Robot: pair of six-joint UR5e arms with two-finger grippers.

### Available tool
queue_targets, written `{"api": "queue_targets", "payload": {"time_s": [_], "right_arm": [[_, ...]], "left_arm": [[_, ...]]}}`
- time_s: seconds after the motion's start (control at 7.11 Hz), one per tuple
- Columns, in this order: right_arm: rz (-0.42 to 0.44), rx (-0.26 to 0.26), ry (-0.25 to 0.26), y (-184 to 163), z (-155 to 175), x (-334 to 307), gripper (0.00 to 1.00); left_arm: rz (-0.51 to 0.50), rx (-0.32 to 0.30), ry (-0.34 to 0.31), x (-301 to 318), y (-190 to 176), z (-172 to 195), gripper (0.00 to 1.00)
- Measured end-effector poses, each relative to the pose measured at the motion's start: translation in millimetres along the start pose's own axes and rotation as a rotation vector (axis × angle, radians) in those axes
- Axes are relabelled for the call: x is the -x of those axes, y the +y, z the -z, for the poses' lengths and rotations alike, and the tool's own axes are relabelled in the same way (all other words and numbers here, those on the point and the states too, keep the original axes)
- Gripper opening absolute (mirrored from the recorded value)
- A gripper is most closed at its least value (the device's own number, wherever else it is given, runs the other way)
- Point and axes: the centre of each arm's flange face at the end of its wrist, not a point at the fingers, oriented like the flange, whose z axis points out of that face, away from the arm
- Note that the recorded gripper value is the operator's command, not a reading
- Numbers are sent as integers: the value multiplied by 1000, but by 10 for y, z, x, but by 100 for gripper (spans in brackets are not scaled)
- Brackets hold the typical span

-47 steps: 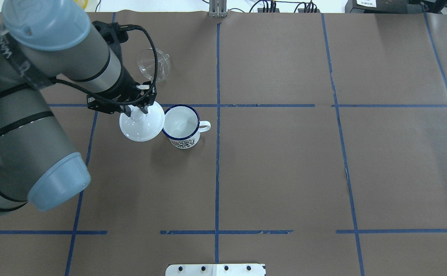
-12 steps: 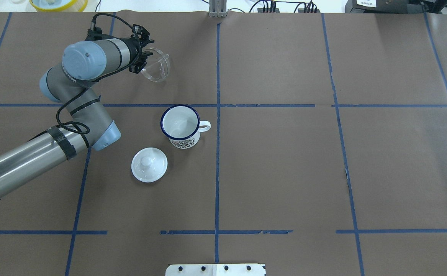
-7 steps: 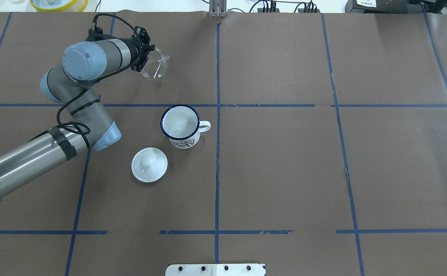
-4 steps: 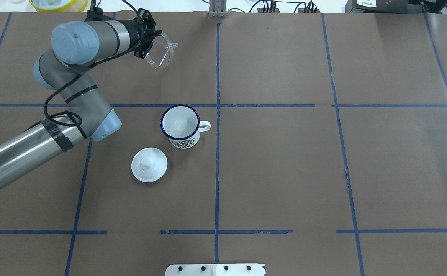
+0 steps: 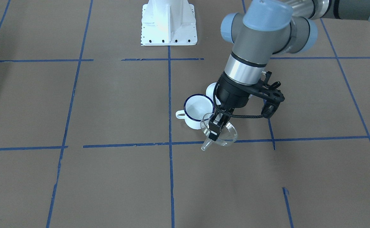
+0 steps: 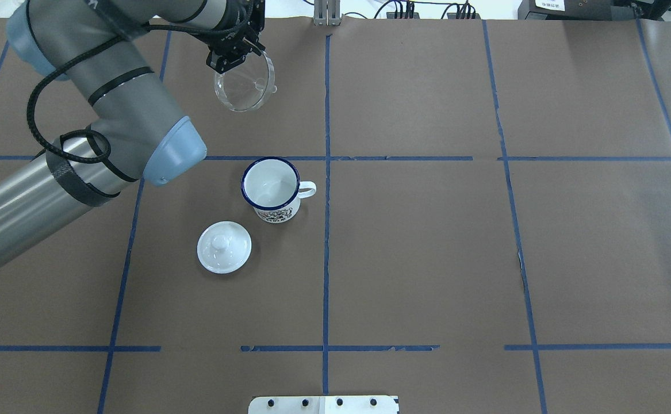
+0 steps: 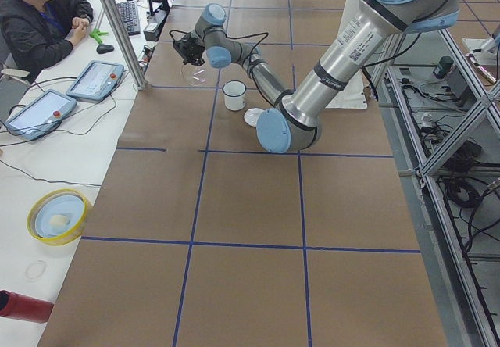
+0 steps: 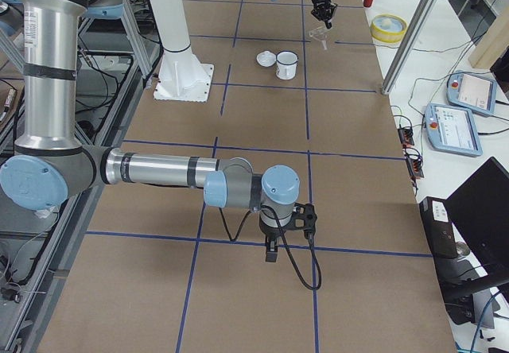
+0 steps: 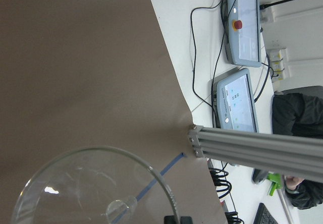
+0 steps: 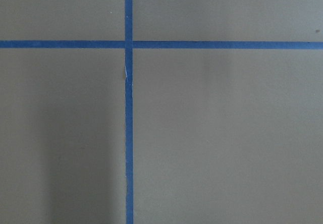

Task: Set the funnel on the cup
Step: 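Lift the glass funnel and lower it upright into the mug opening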

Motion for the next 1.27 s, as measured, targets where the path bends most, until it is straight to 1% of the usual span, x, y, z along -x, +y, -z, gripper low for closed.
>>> {"api": "queue_targets", "payload": {"time_s": [0.14,0.28,0.42,0.56,0.7,0.84,0.99,1.27], "right_arm": [[0,0,0,0,0,0,100],[0,0,0,0,0,0,100],[0,0,0,0,0,0,100],[0,0,0,0,0,0,100],[0,0,0,0,1,1,100],[0,0,0,0,2,2,100],[0,0,0,0,2,2,100],[0,0,0,0,0,0,100]], "left_arm": [[-33,-6,-113,-102,189,119,0],[-66,-9,-231,-102,419,98,0],[-106,-4,-343,-32,666,-79,0],[-136,0,-435,35,868,-360,0],[-160,6,-493,95,1033,-586,0],[-176,13,-522,156,1151,-713,0],[-186,18,-535,199,1208,-803,0],[-195,24,-532,220,1210,-1051,0]]}}
